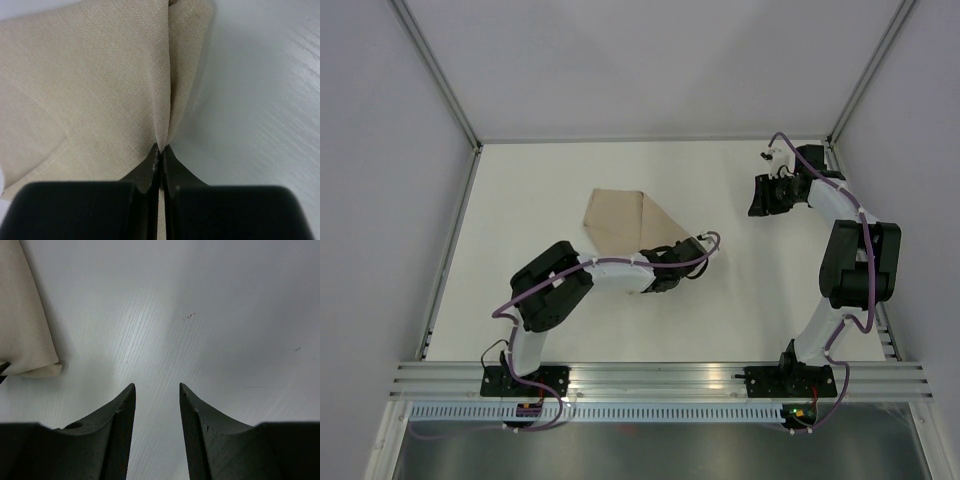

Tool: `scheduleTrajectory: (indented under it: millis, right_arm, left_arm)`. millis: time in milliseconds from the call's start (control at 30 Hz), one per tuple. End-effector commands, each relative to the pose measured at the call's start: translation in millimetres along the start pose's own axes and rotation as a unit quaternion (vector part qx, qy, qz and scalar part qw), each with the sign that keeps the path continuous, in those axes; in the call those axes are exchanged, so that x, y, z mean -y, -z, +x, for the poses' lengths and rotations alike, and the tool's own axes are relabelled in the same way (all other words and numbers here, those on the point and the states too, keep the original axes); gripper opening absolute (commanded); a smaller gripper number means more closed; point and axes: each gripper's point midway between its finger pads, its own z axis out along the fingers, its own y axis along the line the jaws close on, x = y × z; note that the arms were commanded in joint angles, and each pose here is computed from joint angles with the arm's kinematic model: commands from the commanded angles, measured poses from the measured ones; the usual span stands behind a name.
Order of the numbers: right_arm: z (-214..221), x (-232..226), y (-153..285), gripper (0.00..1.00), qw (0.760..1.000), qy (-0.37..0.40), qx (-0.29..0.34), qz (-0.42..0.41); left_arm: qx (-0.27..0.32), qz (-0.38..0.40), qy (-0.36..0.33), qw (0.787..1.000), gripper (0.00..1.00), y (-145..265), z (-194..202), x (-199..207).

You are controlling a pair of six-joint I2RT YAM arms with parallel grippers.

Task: Fold the napkin, place the utensils inside, and roll it up
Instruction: Roll the napkin with the utensil

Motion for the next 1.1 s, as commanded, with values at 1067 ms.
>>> scheduleTrajectory:
  millis: [1067]
  right_arm:
    - [60, -145, 87, 0.59, 0.881, 0.428, 0.18, -0.094]
  left_arm:
    - [-0.02, 0.441, 0.183, 0.878, 0.02, 68, -1, 51]
